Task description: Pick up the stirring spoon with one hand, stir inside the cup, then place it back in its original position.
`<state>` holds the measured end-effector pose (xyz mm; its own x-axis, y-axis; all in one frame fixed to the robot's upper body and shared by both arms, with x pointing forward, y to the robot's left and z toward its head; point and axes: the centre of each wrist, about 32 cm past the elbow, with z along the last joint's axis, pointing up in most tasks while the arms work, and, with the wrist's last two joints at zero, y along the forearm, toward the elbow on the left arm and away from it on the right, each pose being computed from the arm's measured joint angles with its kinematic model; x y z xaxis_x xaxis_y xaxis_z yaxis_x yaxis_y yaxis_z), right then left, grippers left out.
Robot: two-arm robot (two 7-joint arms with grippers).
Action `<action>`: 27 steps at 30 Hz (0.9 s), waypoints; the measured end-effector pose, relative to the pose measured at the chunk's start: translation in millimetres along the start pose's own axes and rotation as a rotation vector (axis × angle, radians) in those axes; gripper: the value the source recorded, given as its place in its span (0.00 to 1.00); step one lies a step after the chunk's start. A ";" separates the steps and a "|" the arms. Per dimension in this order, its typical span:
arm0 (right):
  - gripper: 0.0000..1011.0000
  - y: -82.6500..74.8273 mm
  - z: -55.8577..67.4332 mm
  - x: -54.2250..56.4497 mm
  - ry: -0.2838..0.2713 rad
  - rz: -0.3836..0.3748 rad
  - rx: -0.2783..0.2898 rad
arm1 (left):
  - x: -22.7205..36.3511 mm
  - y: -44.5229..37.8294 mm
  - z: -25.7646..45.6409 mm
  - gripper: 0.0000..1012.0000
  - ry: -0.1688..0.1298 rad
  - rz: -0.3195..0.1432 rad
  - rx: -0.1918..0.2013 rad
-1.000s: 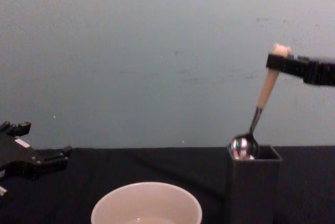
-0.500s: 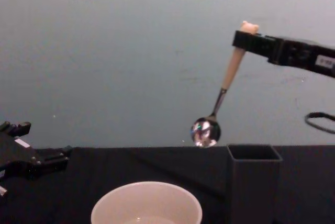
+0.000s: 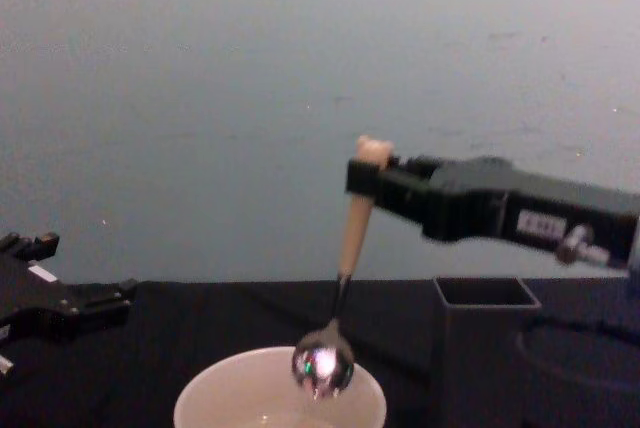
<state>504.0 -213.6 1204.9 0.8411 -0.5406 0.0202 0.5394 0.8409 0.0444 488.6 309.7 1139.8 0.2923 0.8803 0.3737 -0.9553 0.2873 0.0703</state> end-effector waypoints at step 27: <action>0.21 21.6 -30.3 -24.2 -0.046 0.139 -0.081 | 0.0 0.0 0.0 0.99 0.000 0.000 0.000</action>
<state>496.6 -181.5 1175.1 0.9062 -0.4176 0.0662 0.4207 0.9062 -0.0425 488.6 309.7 1139.8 0.2923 0.8803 0.3738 -0.9553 0.2873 0.0702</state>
